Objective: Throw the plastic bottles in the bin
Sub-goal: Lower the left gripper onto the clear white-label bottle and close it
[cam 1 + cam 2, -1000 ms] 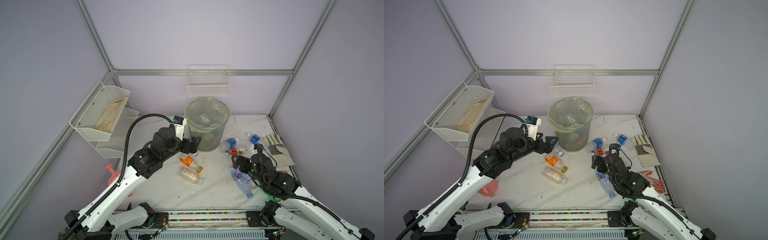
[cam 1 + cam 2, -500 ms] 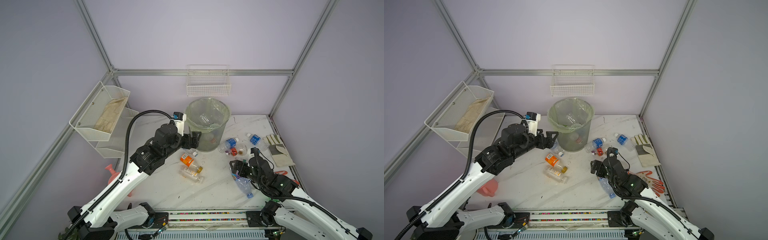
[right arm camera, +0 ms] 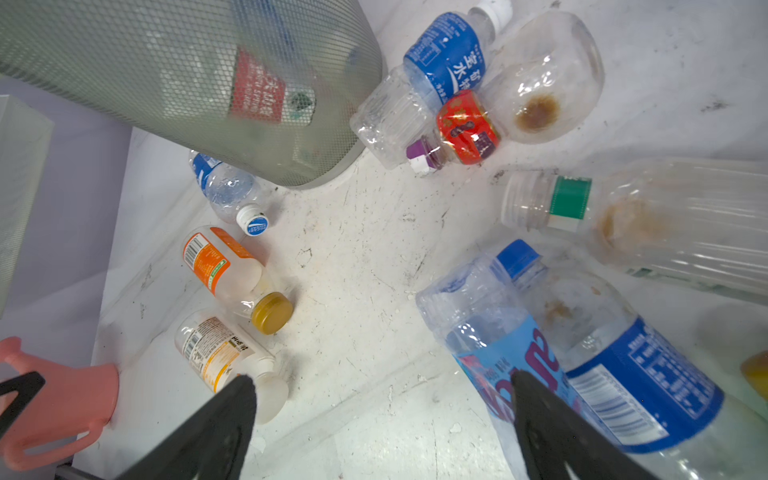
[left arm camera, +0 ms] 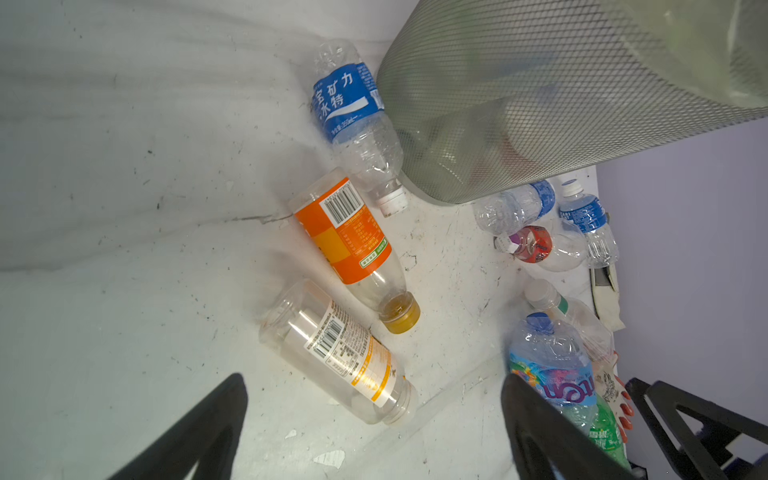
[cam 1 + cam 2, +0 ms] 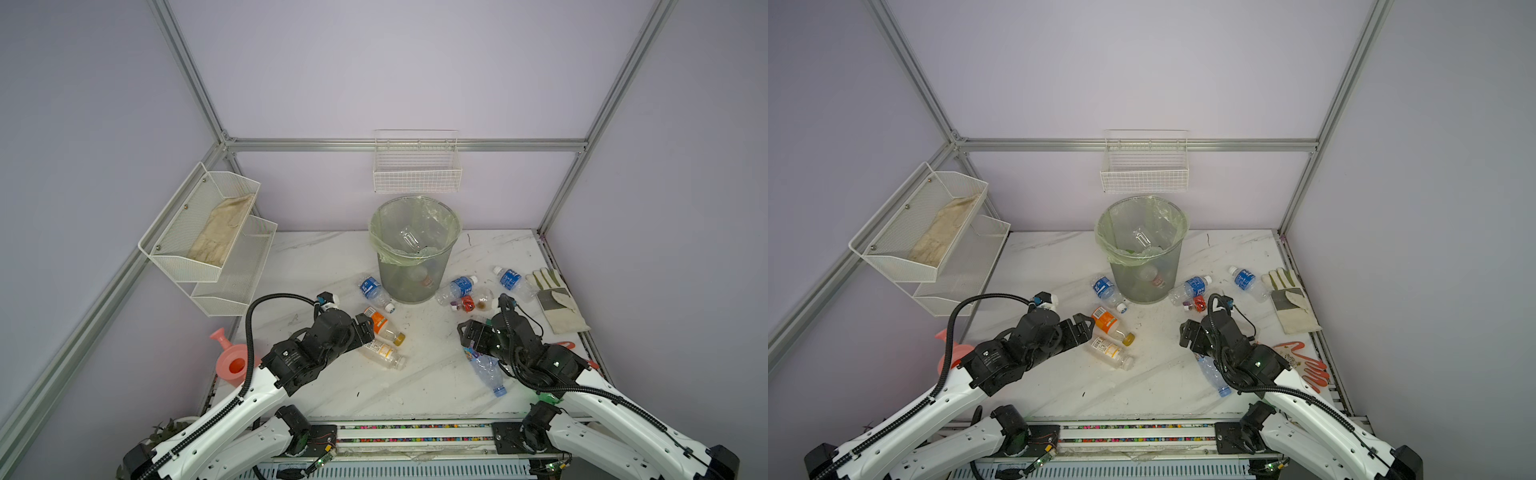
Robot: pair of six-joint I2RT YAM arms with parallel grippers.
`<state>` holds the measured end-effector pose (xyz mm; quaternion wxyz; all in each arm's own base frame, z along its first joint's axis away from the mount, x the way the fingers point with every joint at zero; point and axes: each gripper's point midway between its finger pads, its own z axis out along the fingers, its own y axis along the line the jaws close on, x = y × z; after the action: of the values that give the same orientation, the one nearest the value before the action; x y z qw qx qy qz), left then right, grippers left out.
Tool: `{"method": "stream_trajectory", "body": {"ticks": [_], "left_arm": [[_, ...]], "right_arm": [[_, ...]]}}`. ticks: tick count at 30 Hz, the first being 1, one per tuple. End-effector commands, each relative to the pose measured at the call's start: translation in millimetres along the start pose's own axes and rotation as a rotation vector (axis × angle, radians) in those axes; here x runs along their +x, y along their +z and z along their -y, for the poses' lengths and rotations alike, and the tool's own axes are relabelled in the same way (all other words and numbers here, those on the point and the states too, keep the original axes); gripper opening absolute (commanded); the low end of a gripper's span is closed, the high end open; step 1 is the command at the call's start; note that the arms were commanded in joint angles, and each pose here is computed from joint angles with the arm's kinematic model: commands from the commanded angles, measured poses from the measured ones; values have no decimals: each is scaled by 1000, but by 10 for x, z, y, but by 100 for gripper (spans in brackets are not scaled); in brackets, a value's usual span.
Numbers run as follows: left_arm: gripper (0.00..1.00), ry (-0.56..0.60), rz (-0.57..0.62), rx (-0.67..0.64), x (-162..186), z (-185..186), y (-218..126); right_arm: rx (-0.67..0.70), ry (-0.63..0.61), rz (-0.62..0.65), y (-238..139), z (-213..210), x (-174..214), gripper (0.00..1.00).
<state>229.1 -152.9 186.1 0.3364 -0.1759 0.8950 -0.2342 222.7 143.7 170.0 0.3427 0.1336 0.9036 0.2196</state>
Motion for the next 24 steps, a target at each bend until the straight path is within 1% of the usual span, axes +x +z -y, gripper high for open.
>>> {"method": "stream_trajectory", "body": {"ticks": [1, 6, 9, 18, 24], "left_arm": [[94, -131, 2, -42, 139, -111, 139], [95, -172, -45, -104, 377, -214, 399], [95, -190, -69, -118, 492, -259, 533], [93, -193, -88, -146, 576, -199, 826], [91, -230, -126, -184, 738, -278, 1021]], "right_arm": [[57, 76, 44, -109, 40, -143, 97], [37, 83, 34, -102, -16, -142, 97], [34, 90, 27, -95, -16, -125, 97], [34, 111, 31, -87, 24, -98, 98], [47, 113, 38, -105, 62, -102, 97]]}}
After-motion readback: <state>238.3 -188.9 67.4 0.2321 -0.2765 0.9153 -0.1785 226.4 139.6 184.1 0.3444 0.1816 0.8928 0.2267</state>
